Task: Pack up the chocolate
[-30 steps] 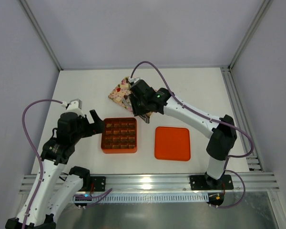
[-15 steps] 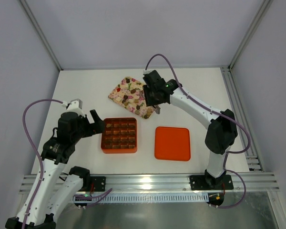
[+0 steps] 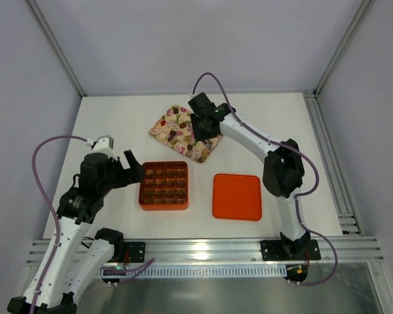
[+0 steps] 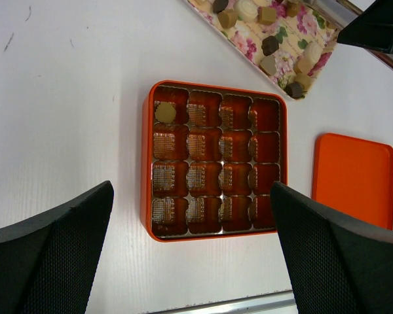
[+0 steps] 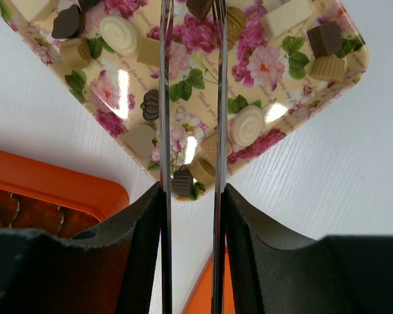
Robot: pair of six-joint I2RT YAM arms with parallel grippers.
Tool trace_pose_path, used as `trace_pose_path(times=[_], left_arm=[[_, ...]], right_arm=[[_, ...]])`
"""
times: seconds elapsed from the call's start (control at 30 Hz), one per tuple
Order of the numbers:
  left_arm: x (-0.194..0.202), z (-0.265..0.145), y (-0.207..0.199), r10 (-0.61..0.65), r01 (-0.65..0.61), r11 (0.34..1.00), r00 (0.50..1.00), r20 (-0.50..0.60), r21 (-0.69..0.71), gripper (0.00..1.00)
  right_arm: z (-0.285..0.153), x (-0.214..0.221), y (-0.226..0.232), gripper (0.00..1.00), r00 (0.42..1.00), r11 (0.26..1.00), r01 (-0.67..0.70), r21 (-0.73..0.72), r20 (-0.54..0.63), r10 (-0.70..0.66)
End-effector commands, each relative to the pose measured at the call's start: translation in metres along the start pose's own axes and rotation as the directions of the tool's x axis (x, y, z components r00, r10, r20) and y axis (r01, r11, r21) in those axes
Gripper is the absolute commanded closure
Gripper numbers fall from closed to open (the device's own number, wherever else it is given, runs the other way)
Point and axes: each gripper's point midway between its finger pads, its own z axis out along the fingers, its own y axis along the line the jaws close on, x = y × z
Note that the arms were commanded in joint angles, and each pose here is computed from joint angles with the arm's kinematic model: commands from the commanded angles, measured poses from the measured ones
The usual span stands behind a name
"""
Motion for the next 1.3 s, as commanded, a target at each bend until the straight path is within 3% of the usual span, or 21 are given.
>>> trace_pose_path(times=[0.0, 0.47, 0.67, 1.27], left_arm=[[-0.010, 0.001, -0.001, 0.003, -0.003, 1.000, 0.999, 0.035, -0.002, 0.00], [-0.009, 0.001, -0.001, 0.004, -0.003, 1.000, 0.999, 0.034, -0.003, 0.00], [-0.009, 0.002, -0.001, 0.004, -0.004, 1.000, 1.000, 0.030, -0.001, 0.00], [-0.008, 0.003, -0.002, 0.004, -0.004, 1.000, 1.000, 0.023, 0.002, 0.00]], right_arm=[[-0.008, -0.022, 0.001, 0.57, 0.999, 1.000, -0.010, -0.010, 0.047, 0.011], [0.018, -0.009, -0.005, 0.57, 1.000, 0.999, 0.006, 0.040, -0.008, -0.005], [0.016, -0.009, -0.007, 0.70, 1.000, 0.999, 0.013, 0.044, -0.005, -0.013], [-0.051, -0.017, -0.004, 0.77, 0.995, 0.999, 0.002, -0.042, 0.099, 0.003]])
